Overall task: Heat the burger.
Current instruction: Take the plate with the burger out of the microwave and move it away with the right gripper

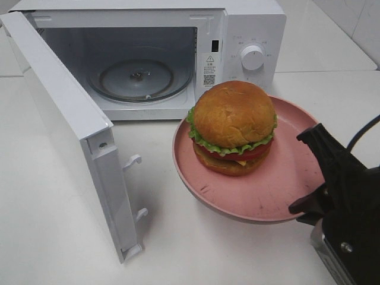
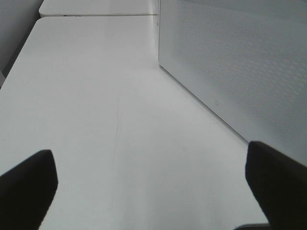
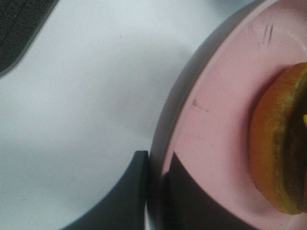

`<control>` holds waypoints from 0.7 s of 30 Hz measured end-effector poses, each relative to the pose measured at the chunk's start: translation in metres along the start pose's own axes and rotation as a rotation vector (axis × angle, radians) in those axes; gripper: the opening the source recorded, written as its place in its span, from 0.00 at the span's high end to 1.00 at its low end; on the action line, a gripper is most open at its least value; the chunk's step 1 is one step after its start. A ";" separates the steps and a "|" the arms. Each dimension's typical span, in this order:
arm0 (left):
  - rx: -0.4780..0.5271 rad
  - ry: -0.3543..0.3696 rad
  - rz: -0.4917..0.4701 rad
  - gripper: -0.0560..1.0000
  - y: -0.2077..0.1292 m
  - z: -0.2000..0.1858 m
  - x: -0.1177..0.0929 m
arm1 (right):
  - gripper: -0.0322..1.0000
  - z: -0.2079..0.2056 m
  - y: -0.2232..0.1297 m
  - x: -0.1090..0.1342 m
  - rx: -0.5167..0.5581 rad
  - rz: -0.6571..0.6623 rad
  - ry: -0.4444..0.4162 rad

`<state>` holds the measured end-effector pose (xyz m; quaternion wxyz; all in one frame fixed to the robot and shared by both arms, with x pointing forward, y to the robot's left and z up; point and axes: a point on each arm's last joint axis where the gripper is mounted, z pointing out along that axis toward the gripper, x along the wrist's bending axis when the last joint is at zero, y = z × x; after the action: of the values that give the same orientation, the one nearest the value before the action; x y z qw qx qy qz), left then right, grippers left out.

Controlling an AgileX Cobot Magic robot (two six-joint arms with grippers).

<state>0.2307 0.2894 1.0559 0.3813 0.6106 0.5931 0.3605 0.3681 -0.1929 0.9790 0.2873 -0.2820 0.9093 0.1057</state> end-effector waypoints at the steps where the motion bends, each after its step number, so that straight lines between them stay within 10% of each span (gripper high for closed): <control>1: 0.000 0.000 0.000 0.01 0.000 0.000 0.000 | 0.89 -0.005 -0.001 0.004 0.000 0.017 -0.009; 21: 0.000 0.000 0.000 0.01 0.000 0.000 0.000 | 0.89 -0.041 -0.011 0.029 0.088 0.149 0.033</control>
<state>0.2307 0.2894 1.0559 0.3813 0.6106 0.5931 0.3605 0.3359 -0.2295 0.9953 0.2757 -0.2026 0.9361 0.0820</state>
